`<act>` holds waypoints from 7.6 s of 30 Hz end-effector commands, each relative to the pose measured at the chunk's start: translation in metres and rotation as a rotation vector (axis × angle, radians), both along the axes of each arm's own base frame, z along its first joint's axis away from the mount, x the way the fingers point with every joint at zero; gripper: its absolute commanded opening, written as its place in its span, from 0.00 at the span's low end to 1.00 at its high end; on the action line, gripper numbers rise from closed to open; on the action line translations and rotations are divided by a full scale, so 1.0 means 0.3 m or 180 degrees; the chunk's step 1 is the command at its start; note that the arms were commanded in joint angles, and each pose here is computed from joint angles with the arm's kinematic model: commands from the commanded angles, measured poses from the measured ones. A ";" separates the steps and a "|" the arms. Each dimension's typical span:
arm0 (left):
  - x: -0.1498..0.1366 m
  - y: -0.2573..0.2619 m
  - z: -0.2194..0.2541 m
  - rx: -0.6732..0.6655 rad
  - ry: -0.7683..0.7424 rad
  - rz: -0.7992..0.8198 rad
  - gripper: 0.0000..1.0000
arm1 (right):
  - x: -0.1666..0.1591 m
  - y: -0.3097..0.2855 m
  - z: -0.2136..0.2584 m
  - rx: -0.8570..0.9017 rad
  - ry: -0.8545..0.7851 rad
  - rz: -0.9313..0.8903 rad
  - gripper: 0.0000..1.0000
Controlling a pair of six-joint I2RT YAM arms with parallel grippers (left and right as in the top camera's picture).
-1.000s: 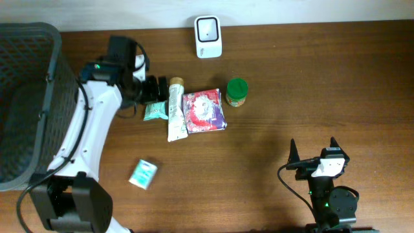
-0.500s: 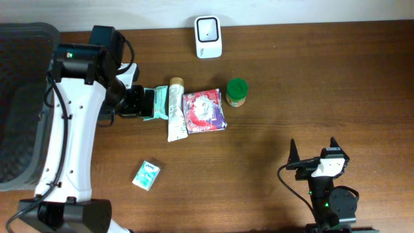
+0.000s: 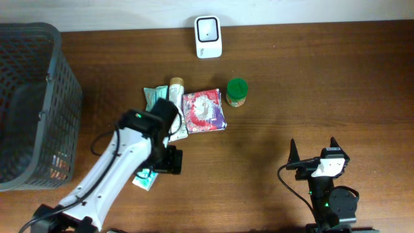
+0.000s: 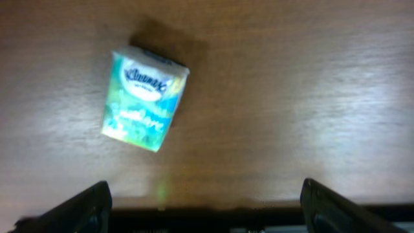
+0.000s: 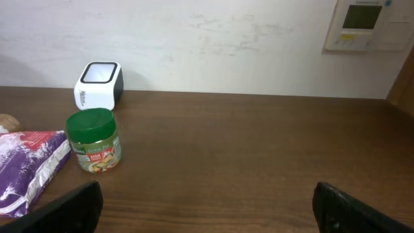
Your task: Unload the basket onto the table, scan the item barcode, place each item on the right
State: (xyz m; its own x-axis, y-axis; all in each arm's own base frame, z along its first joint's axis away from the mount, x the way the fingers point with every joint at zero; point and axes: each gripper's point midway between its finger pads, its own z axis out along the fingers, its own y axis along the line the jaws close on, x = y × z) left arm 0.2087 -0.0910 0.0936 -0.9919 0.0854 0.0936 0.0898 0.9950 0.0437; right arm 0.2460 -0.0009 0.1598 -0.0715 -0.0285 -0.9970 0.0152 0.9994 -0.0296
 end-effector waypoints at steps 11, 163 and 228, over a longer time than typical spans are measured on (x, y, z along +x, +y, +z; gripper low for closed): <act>0.074 0.059 -0.229 0.0379 -0.0495 0.0071 0.71 | 0.000 -0.011 -0.012 0.0014 0.0015 -0.0055 0.99; 0.722 -0.001 -0.080 0.0157 -0.0561 0.0148 0.42 | 0.000 -0.011 -0.012 0.0014 0.0015 -0.0055 0.99; 0.378 0.506 0.916 -0.0718 -0.2235 0.1143 0.67 | 0.000 -0.011 -0.012 0.0014 0.0015 -0.0055 0.98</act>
